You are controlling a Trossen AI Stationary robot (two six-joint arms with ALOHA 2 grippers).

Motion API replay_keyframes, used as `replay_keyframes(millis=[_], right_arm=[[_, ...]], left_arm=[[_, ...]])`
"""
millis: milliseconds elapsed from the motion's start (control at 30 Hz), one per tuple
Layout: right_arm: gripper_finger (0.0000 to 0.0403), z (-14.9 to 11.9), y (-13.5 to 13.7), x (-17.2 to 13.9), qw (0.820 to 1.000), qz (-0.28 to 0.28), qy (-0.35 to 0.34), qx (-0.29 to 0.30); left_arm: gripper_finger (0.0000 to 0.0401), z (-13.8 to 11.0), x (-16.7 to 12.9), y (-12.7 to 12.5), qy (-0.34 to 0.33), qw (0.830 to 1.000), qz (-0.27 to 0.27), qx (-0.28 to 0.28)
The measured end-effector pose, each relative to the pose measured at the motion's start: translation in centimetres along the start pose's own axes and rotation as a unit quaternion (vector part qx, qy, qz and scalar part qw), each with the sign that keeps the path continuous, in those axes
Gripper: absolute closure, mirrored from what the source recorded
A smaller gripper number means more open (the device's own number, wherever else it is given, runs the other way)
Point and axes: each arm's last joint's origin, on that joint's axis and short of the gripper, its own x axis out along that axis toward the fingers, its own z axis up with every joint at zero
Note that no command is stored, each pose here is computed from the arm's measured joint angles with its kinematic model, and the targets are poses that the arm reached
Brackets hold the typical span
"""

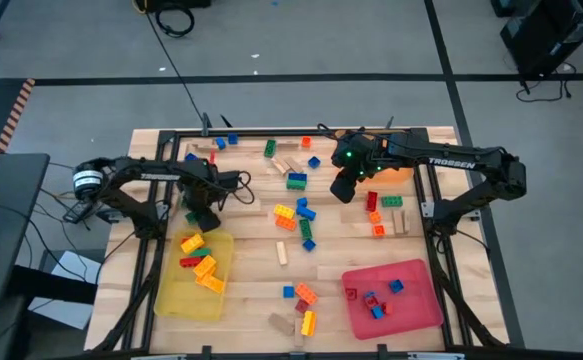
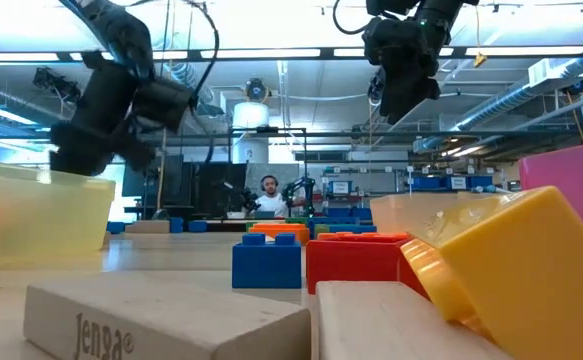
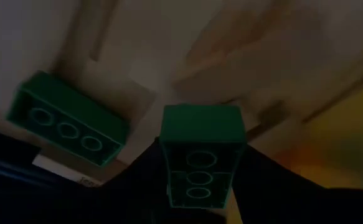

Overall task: Sort blocks by size
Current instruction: Put the large green game piece into the yellow bin

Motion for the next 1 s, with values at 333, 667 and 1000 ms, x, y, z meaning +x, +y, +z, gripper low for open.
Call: replay_keyframes(millis=[333, 667, 1000], right_arm=[[0.023, -0.1, -0.1, 0.0, 1.0, -0.002, 0.005, 0.0], [0.0235, -0.6, 0.9, 0.0, 0.999, -0.021, 0.008, 0.046], [0.0237, -1.2, 3.0, -0.1, 0.999, -0.001, 0.004, 0.054]], left_arm=[[0.026, -1.0, -6.1, -0.3, -0.075, 0.992, -0.034, -0.094], [0.026, -5.3, -10.5, -4.9, -0.097, 0.985, -0.025, -0.144], [0.026, -11.3, -9.5, -11.7, -0.11, 0.981, -0.068, -0.148]])
